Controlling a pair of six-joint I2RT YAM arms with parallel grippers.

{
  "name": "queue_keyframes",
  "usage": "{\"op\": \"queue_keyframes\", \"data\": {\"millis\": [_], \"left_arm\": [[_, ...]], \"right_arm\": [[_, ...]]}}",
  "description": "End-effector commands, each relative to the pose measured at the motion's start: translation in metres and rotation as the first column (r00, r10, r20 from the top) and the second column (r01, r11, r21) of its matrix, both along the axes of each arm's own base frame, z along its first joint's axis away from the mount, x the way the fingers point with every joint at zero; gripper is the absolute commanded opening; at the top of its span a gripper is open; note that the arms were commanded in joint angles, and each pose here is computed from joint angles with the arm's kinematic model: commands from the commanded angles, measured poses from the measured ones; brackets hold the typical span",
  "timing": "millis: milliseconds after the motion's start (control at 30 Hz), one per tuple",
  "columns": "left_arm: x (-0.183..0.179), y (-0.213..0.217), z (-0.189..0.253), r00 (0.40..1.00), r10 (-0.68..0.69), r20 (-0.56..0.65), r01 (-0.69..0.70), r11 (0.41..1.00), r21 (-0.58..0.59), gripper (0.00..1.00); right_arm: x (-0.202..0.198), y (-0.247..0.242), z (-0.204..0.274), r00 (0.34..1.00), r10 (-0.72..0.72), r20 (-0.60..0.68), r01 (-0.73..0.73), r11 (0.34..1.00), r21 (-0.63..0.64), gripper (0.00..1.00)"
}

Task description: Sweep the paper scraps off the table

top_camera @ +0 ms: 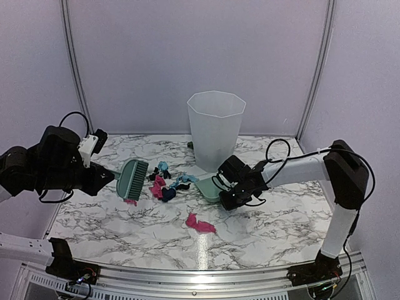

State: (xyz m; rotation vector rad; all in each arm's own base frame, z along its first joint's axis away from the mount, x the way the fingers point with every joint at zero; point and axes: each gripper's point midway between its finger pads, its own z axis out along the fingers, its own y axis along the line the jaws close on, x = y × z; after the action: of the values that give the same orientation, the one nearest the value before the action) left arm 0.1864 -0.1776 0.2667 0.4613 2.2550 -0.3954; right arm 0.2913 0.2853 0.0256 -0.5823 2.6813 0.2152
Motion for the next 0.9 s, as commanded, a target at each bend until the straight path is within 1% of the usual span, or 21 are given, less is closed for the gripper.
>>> {"op": "queue_keyframes", "data": {"millis": [0,100,200,267,367,533,700,867], "left_arm": [[0.012,-0.001,0.008,0.999,0.053,0.007,-0.053,0.998,0.016,0.00],[0.019,-0.011,0.016,0.997,0.070,-0.009,-0.070,0.998,0.006,0.00],[0.027,-0.022,0.021,0.995,0.095,-0.031,-0.096,0.995,-0.013,0.00],[0.031,-0.028,0.021,0.994,0.105,-0.043,-0.106,0.994,-0.011,0.00],[0.039,-0.041,0.024,0.992,0.110,-0.059,-0.110,0.994,-0.007,0.00],[0.054,-0.056,0.030,0.989,0.137,-0.063,-0.137,0.991,-0.006,0.00],[0.063,-0.064,0.032,0.982,0.176,-0.074,-0.179,0.984,-0.022,0.00],[0.070,-0.064,0.034,0.978,0.202,-0.056,-0.203,0.979,-0.012,0.00]], "right_arm": [[0.010,0.016,0.008,0.995,0.097,0.015,-0.096,0.995,-0.027,0.26],[0.011,0.016,0.020,0.994,0.100,0.045,-0.100,0.995,-0.009,0.40],[0.007,0.015,0.032,0.991,0.104,0.086,-0.108,0.993,0.038,0.57],[0.004,0.013,0.038,0.987,0.111,0.117,-0.120,0.990,0.072,0.62],[-0.005,0.008,0.045,0.977,0.121,0.178,-0.145,0.981,0.132,0.65],[-0.017,-0.008,0.041,0.945,0.132,0.299,-0.192,0.965,0.180,0.65],[-0.010,-0.007,0.045,0.894,0.097,0.437,-0.215,0.949,0.230,0.65],[-0.006,0.003,0.054,0.833,0.111,0.543,-0.292,0.921,0.260,0.65]]}}
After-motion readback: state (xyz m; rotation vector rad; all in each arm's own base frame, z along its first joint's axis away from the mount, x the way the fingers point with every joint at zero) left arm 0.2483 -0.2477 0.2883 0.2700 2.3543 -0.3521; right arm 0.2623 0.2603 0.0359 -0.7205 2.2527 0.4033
